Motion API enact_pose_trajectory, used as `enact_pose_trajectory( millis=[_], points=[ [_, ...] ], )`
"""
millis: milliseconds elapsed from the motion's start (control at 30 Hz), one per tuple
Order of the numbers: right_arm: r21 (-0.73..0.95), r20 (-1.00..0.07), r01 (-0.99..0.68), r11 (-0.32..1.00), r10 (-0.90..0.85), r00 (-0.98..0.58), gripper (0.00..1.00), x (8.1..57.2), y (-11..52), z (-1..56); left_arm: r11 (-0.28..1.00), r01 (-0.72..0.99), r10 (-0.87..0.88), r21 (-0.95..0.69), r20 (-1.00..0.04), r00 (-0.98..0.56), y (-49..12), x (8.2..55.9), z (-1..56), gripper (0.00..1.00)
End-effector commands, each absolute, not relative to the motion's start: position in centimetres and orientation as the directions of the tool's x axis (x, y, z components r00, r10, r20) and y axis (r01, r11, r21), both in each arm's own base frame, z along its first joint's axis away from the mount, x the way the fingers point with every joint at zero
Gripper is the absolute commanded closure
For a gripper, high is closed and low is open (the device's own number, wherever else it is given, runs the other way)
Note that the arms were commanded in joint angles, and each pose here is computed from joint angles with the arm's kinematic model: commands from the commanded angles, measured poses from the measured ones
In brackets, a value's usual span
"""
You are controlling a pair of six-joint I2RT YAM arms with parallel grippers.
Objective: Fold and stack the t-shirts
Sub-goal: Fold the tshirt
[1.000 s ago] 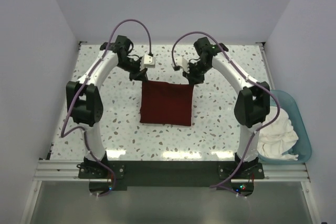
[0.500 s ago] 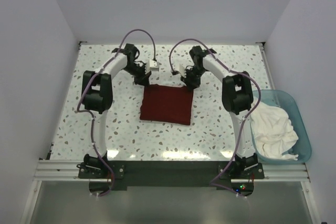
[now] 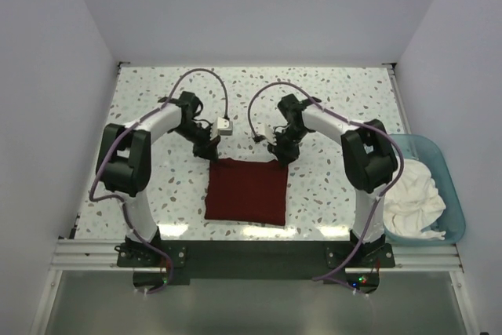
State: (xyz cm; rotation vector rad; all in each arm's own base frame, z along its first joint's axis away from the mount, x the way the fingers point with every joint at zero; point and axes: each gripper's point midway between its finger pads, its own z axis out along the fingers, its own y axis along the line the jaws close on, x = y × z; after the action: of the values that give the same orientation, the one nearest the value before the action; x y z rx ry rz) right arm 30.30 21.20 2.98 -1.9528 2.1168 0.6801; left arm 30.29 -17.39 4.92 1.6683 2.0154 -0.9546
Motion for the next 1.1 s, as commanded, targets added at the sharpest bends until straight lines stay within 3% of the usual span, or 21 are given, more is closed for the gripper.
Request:
enact_pose_trajectory(
  millis=[0, 33, 67, 133, 267, 433, 733, 900, 1000, 1067],
  points=[
    [0.270, -0.497, -0.962, 0.035, -0.851, -0.170, 0.83, 27.5, 21.6, 7.1, 0.059, 0.981, 0.671, -0.186, -0.720, -0.176, -18.0, 30.4, 7.8, 0.83],
    [0.312, -0.495, -0.949, 0.050, -0.844, -0.207, 0.62, 26.6, 21.6, 7.7, 0.050, 0.984, 0.666, -0.171, -0.729, -0.160, -18.1, 30.5, 8.1, 0.75],
    [0.318, -0.499, -0.946, 0.068, -0.836, -0.228, 0.60, 26.6, 21.8, 8.2, 0.048, 0.987, 0.655, -0.152, -0.741, -0.146, -18.4, 30.9, 8.6, 0.67],
    [0.345, -0.510, -0.926, 0.156, -0.797, -0.324, 0.60, 27.4, 22.1, 9.3, 0.033, 0.992, 0.619, -0.123, -0.776, -0.117, -19.3, 31.6, 10.2, 0.62],
    [0.427, -0.554, -0.846, 0.319, -0.647, -0.524, 0.68, 31.5, 23.9, 11.4, -0.023, 0.995, 0.566, -0.097, -0.821, -0.067, -22.0, 32.1, 11.4, 0.53],
    [0.550, -0.491, -0.698, 0.458, -0.500, -0.714, 0.82, 34.9, 26.4, 9.6, -0.107, 0.987, 0.569, -0.124, -0.822, -0.042, -25.8, 31.1, 9.8, 0.52],
    [0.658, -0.428, -0.591, 0.468, -0.413, -0.804, 0.86, 35.8, 28.8, 7.8, -0.147, 0.969, 0.604, -0.198, -0.794, -0.070, -28.1, 29.6, 6.2, 0.44],
    [0.675, -0.389, -0.575, 0.463, -0.439, -0.810, 0.85, 34.3, 28.3, 6.6, -0.147, 0.963, 0.615, -0.226, -0.783, -0.090, -28.2, 29.2, 4.8, 0.52],
    [0.688, -0.378, -0.567, 0.452, -0.444, -0.812, 0.85, 33.9, 28.5, 5.7, -0.164, 0.960, 0.607, -0.228, -0.790, -0.084, -28.6, 28.9, 4.8, 0.71],
    [0.698, -0.371, -0.568, 0.437, -0.457, -0.808, 0.85, 33.8, 29.0, 5.2, -0.178, 0.958, 0.605, -0.224, -0.793, -0.072, -28.8, 28.6, 4.9, 0.77]
  ],
)
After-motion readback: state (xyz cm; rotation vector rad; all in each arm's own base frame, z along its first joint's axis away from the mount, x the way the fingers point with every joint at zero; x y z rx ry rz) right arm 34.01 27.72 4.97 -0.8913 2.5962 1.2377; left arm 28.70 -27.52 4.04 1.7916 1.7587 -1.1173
